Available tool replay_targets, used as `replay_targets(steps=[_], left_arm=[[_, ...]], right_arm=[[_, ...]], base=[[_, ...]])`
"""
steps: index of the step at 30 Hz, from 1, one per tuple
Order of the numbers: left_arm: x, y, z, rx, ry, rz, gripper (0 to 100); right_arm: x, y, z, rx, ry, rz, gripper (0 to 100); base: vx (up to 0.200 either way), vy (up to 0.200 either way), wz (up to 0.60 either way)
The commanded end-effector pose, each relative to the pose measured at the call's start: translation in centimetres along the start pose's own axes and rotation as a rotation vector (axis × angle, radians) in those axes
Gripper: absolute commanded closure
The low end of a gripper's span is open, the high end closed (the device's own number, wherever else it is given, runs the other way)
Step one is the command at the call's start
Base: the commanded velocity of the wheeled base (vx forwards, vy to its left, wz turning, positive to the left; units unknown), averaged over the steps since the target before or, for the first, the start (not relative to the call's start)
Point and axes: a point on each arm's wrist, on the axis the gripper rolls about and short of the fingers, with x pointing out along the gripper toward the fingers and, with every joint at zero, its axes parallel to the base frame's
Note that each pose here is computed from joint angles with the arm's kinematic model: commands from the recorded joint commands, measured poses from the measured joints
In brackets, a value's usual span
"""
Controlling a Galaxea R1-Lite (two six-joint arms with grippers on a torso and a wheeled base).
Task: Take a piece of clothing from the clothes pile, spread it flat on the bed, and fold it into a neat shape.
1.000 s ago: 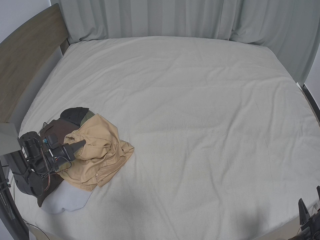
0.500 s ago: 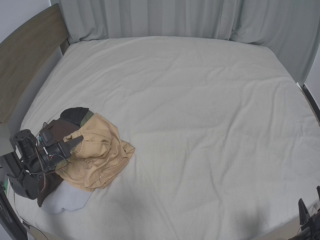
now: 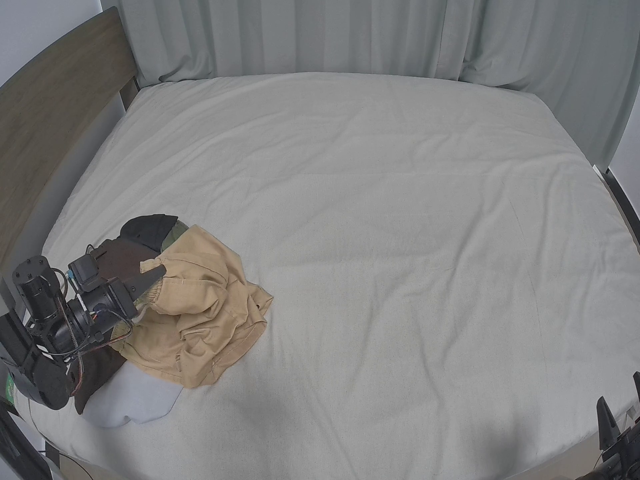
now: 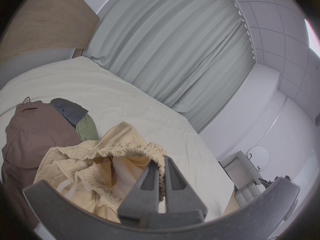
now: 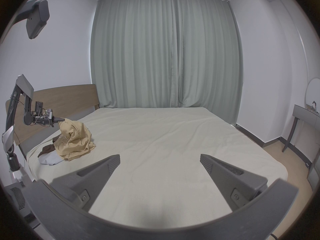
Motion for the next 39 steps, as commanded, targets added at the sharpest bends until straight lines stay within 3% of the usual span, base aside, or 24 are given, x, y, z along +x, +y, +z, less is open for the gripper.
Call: replay_targets(steps=[1,24,30,31,34,39], left_arm=[[-0.1,-1.1,0.4,0.03,-0.013,-0.035,100],[-0.4,-3.7,-0.7,0.034,0.014,-0.081,100],[-0.3,-6.7,0.2,-0.145,-0.094,-0.072,100],[-0.3,-8.0,1.0,-0.214,-0.149,-0.093,100],[-0.3,-9.4,1.8,-0.303,-0.228,-0.1,100],[-0.4,-11.1,1.8,-0.359,-0.301,-0.088,100]], right_arm=[[0.0,0.0,-0.5,0.0,0.001,0.001,0],[0.0,0.0,-0.5,0.0,0.001,0.001,0],[0.0,0.0,-0.5,0.0,0.001,0.001,0],[0.0,0.0,-0.5,0.0,0.001,0.001,0],[0.0,0.0,-0.5,0.0,0.001,0.001,0],[0.0,0.0,-0.5,0.0,0.001,0.001,0]], base=[[0.0,0.0,0.0],[0.0,0.0,0.0],[0.0,0.0,0.0],[0.0,0.0,0.0],[0.0,0.0,0.0],[0.0,0.0,0.0]])
